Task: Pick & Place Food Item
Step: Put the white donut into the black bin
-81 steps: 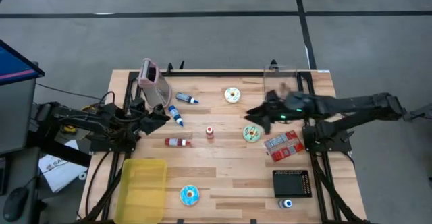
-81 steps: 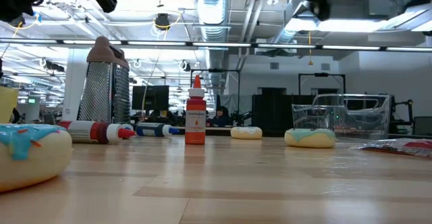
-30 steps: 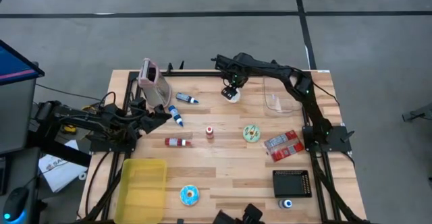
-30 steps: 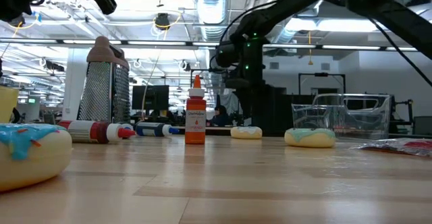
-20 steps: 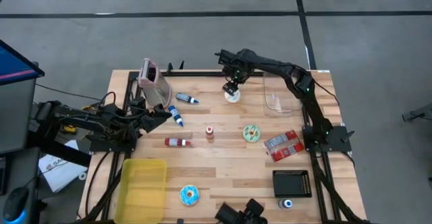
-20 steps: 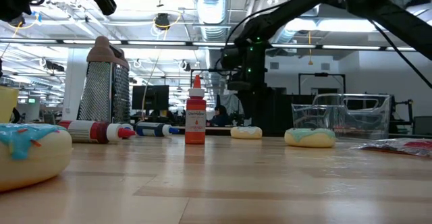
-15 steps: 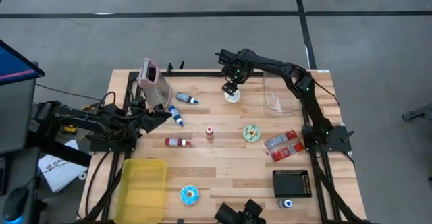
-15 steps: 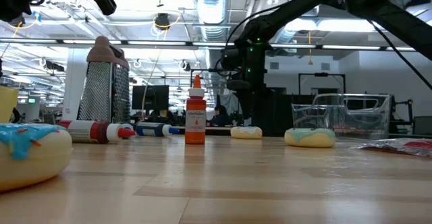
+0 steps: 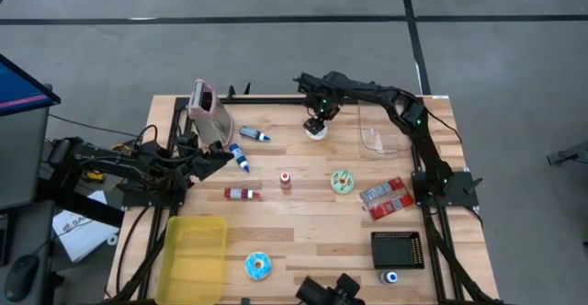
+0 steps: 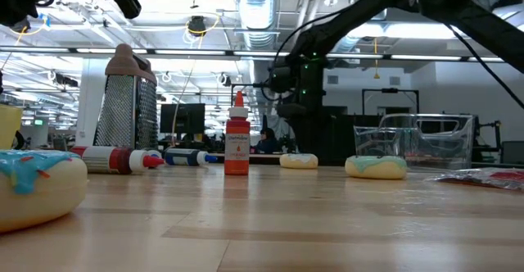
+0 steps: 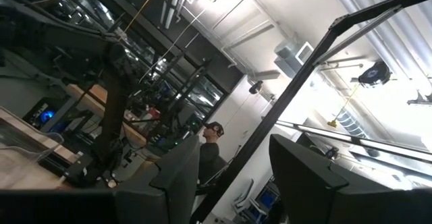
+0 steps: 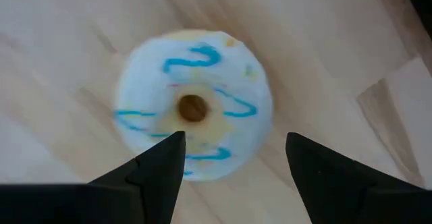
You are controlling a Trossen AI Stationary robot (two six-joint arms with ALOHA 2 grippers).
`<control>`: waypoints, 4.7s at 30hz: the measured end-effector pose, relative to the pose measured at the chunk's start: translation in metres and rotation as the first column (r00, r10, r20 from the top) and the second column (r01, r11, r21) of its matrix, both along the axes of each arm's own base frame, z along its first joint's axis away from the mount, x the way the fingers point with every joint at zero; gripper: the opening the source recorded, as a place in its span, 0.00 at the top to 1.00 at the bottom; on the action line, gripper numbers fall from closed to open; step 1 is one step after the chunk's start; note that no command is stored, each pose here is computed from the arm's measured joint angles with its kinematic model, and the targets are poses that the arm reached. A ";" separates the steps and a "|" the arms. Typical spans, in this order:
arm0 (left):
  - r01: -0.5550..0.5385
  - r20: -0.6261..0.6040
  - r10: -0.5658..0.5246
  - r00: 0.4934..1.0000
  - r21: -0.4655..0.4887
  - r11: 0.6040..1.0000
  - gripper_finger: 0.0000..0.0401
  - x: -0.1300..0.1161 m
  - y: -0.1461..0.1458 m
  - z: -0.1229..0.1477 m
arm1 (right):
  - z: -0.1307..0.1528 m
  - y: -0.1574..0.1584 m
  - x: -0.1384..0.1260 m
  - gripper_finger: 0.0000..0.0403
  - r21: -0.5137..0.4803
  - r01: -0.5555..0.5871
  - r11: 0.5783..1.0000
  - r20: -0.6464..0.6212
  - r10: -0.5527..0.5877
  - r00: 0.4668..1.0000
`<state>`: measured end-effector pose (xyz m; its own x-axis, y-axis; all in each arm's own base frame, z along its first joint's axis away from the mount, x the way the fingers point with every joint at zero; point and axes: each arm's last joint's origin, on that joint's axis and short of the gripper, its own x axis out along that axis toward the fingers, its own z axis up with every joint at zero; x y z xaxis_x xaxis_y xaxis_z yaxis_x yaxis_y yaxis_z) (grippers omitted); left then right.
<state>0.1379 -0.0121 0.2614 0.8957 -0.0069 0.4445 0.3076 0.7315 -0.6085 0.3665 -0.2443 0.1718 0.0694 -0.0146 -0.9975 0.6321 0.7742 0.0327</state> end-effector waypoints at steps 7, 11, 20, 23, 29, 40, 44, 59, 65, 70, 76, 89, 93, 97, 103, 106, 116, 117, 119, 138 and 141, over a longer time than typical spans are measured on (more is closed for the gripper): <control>-0.010 -0.001 0.010 1.000 -0.005 1.000 0.56 0.000 0.000 0.000 | -0.008 -0.001 0.000 0.38 -0.005 0.021 1.000 0.028 -0.021 0.999; -0.012 0.000 0.012 1.000 -0.006 1.000 0.56 0.000 0.000 0.000 | -0.008 -0.002 0.002 0.38 -0.003 0.027 1.000 0.056 -0.027 0.998; -0.013 -0.001 0.013 1.000 -0.015 1.000 0.56 0.000 0.001 0.000 | -0.008 -0.003 0.004 0.43 -0.015 0.029 0.999 0.076 -0.028 0.997; -0.013 -0.001 0.013 1.000 -0.015 1.000 0.56 0.000 0.001 0.000 | -0.008 -0.003 0.005 0.49 -0.019 0.020 1.000 0.080 -0.019 0.997; -0.012 -0.001 0.012 1.000 -0.015 1.000 0.56 0.000 0.001 0.000 | -0.008 -0.003 0.005 0.58 -0.022 0.001 1.000 0.080 0.001 0.997; -0.012 -0.001 0.012 1.000 -0.015 1.000 0.56 0.000 0.001 0.000 | -0.008 -0.006 0.003 0.53 -0.021 -0.002 1.000 0.082 0.004 0.997; -0.012 0.007 0.012 1.000 -0.016 1.000 0.56 0.000 0.001 0.001 | -0.017 -0.006 0.005 0.50 -0.008 -0.005 1.000 0.067 0.005 0.998; -0.015 0.044 0.015 0.999 -0.017 1.000 0.56 -0.002 0.001 0.004 | -0.031 -0.011 0.002 0.51 0.045 0.014 0.999 0.054 -0.016 0.998; -0.016 0.043 0.017 0.999 -0.016 1.000 0.56 -0.002 0.001 0.004 | -0.031 -0.013 0.001 0.57 0.044 0.012 0.999 0.055 -0.014 0.998; -0.017 0.043 0.018 0.999 -0.014 1.000 0.56 -0.002 0.001 0.004 | -0.031 -0.014 0.001 0.66 0.038 0.004 0.999 0.053 -0.006 0.999; -0.018 0.042 0.018 0.999 -0.014 1.000 0.56 -0.002 0.001 0.004 | -0.030 -0.012 0.001 0.72 0.034 -0.001 0.999 0.049 0.000 0.999; -0.023 0.042 0.023 0.999 -0.002 1.000 0.56 -0.002 0.001 0.004 | 0.073 0.080 0.017 0.72 -0.064 -0.077 0.995 0.177 0.088 0.980; -0.017 0.043 0.016 0.999 0.005 1.000 0.56 -0.002 0.000 0.004 | 0.100 0.139 0.020 0.72 -0.079 -0.065 0.995 0.183 0.078 0.980; -0.006 0.044 0.006 0.999 0.013 1.000 0.56 -0.002 0.000 0.004 | 0.117 0.192 0.016 0.72 -0.092 0.004 0.996 0.167 0.011 0.986; 0.041 0.046 -0.043 0.998 0.036 0.998 0.56 -0.002 -0.001 0.004 | 0.130 0.251 -0.002 0.72 -0.123 0.164 0.979 0.113 -0.150 0.982; 0.059 0.047 -0.061 0.997 0.044 0.997 0.56 -0.002 -0.002 0.004 | 0.133 0.276 -0.012 0.72 -0.151 0.255 0.955 0.092 -0.243 0.966; 0.079 0.048 -0.081 0.996 0.052 0.996 0.56 -0.002 -0.003 0.004 | 0.129 0.358 -0.048 0.72 -0.204 0.503 0.840 0.081 -0.498 0.864; 0.079 0.048 -0.081 0.996 0.051 0.996 0.56 -0.002 -0.003 0.004 | 0.127 0.366 -0.052 0.72 -0.203 0.522 0.828 0.087 -0.516 0.852; 0.079 0.048 -0.081 0.996 0.051 0.996 0.56 -0.002 -0.003 0.004 | 0.121 0.380 -0.066 0.72 -0.205 0.570 0.796 0.080 -0.567 0.820; 0.108 0.064 -0.108 0.992 0.001 0.994 0.56 -0.003 -0.003 0.005 | 0.075 0.437 -0.182 0.72 -0.242 0.623 0.744 -0.090 -0.656 0.749; 0.131 0.069 -0.128 0.989 -0.037 0.991 0.56 -0.003 -0.003 0.006 | 0.060 0.441 -0.191 0.72 -0.192 0.609 0.770 -0.122 -0.634 0.763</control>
